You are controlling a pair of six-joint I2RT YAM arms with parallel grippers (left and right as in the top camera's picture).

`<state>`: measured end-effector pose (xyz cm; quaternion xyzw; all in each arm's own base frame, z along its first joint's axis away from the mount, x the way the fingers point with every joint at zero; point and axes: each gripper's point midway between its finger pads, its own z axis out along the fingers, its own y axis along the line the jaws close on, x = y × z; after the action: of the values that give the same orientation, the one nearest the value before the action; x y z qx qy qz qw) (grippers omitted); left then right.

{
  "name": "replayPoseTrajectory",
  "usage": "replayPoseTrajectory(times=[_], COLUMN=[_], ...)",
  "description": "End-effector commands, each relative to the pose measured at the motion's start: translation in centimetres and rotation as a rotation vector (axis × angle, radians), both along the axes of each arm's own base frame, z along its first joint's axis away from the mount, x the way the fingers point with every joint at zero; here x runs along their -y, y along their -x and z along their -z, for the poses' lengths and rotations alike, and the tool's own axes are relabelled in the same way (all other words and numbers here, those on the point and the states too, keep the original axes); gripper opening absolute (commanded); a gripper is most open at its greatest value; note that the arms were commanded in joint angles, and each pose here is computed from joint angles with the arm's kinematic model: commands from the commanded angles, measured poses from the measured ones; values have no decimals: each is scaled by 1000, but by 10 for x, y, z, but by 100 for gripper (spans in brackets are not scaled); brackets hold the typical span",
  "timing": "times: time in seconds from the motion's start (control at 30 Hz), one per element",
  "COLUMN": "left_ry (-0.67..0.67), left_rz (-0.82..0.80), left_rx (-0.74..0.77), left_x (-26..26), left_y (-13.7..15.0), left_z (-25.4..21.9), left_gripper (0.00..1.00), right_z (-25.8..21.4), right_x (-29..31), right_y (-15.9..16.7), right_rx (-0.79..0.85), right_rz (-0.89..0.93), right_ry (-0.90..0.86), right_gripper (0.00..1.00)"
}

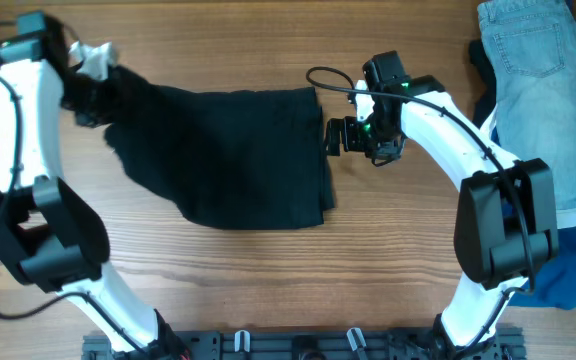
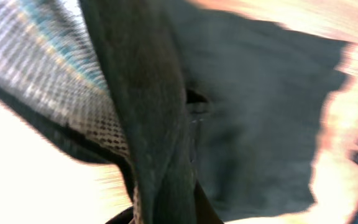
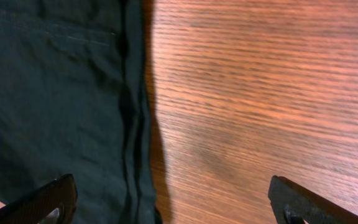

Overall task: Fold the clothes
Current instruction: 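Lift the left end and fold it over toward the right gripper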

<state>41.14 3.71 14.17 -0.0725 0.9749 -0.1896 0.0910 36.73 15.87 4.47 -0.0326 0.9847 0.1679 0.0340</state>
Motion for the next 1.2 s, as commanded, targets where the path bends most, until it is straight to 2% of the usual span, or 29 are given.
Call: replayPoseTrajectory(times=[0.0,0.17,0.27,0.43,0.57,0.6,0.67,0.7,0.73,0.87,0.93,1.0,1.07,1.17], left_ry=[105,126,124,119,122,125,127,127,128,138,147,161,120,112], left_rz=[133,377,481,563,533,518,523,523,524,489,434,363,241,180], left_rx=[162,112,91,7,-37,-27,4,13,21,61,60,47,-9,-104], left_x=[75,174,213,246,250,252,255,256,256,258,253,236,199,173], left_y=[-1,26,42,51,43,38,32,31,29,16,9,2,-4,8], left_z=[-65,-59,-54,-20,2,3,2,2,1,-2,-4,-7,0,11], left_gripper=[4,4,4,4,7,9,44,51,100,100,100,100,100,97], right_z=[18,33,33,33,30,26,15,8,-4,-48,-70,-81,-84,-75], right_x=[-1,0,2,13,10,7,5,7,11,34,47,49,38,18], right_y=[1,4,1,0,-1,-4,-13,-16,-23,-41,-40,-32,-14,7], right_rx=[-34,-75,-68,-80,-76,-67,-48,-43,-30,27,41,43,-5,-53], right_rz=[8,2,13,33,15,13,12,18,30,90,93,84,16,-72], right_ry=[14,7,5,7,-19,-35,-43,-44,-47,-59,-57,-59,-92,-84], right_gripper=[100,100,100,100,100,100,99,100,100,100,100,100,100,100])
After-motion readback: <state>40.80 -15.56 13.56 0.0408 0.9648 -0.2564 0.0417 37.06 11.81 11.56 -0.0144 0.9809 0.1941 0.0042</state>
